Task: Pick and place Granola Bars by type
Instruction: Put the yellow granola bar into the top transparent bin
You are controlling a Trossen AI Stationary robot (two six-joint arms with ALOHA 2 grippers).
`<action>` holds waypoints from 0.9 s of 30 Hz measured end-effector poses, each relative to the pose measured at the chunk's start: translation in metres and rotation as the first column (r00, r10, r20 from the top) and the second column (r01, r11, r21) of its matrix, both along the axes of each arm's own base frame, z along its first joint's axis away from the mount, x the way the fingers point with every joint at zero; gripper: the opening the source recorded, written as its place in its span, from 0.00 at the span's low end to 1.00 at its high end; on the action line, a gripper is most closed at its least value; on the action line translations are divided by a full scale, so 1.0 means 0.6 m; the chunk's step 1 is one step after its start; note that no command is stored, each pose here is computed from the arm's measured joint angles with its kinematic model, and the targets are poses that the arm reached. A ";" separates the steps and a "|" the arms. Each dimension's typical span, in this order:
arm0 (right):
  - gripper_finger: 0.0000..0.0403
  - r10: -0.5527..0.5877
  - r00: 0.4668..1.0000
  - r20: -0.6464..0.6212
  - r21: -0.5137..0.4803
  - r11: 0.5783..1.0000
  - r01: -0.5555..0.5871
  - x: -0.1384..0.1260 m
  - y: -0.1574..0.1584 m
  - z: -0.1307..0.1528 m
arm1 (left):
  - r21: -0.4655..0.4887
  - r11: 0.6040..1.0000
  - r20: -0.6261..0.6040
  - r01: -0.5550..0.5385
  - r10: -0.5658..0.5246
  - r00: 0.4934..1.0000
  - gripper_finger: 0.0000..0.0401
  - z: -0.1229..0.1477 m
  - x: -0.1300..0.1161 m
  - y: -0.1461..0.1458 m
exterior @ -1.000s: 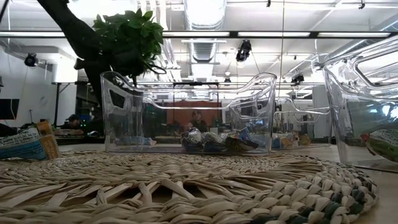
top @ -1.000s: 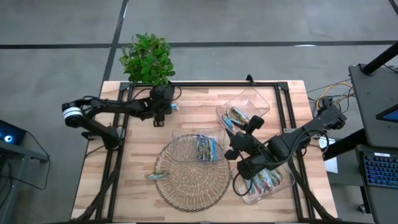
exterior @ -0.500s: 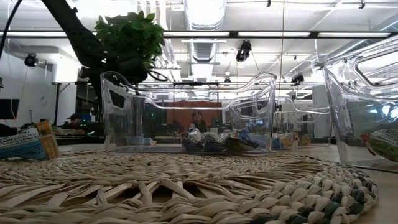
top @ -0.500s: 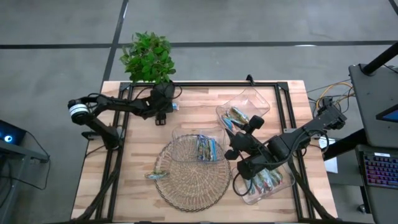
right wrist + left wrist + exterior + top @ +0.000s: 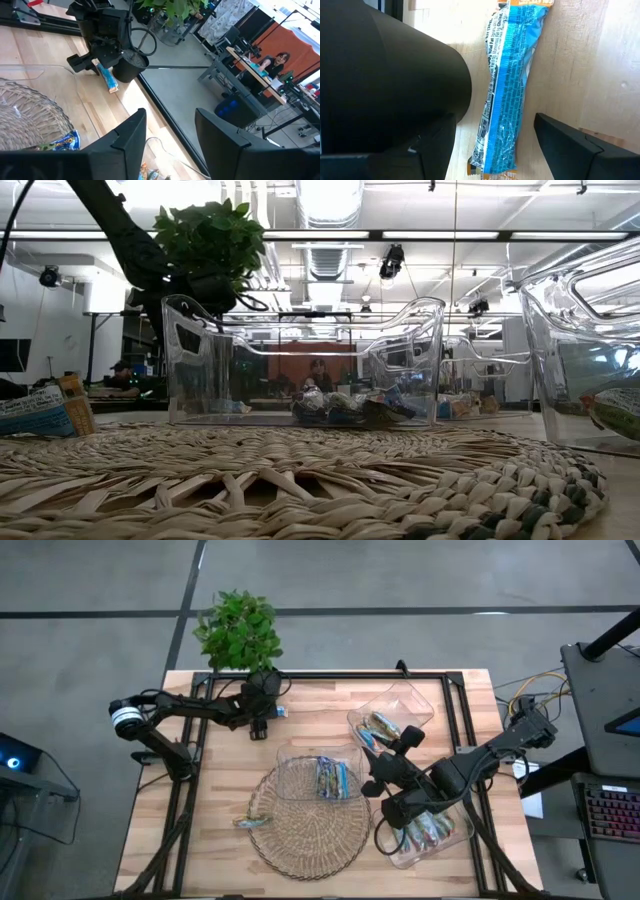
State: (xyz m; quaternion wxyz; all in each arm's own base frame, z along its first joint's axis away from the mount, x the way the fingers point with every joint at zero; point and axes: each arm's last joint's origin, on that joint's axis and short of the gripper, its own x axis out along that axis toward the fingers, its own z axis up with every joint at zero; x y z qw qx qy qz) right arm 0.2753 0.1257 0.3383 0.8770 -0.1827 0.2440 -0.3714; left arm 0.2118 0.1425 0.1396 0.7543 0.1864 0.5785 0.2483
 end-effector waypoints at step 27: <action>0.31 0.000 1.000 -0.002 -0.001 1.000 0.000 0.000 0.000 0.000 | -0.041 0.998 0.060 -0.054 0.057 0.997 0.00 0.000 0.000 -0.001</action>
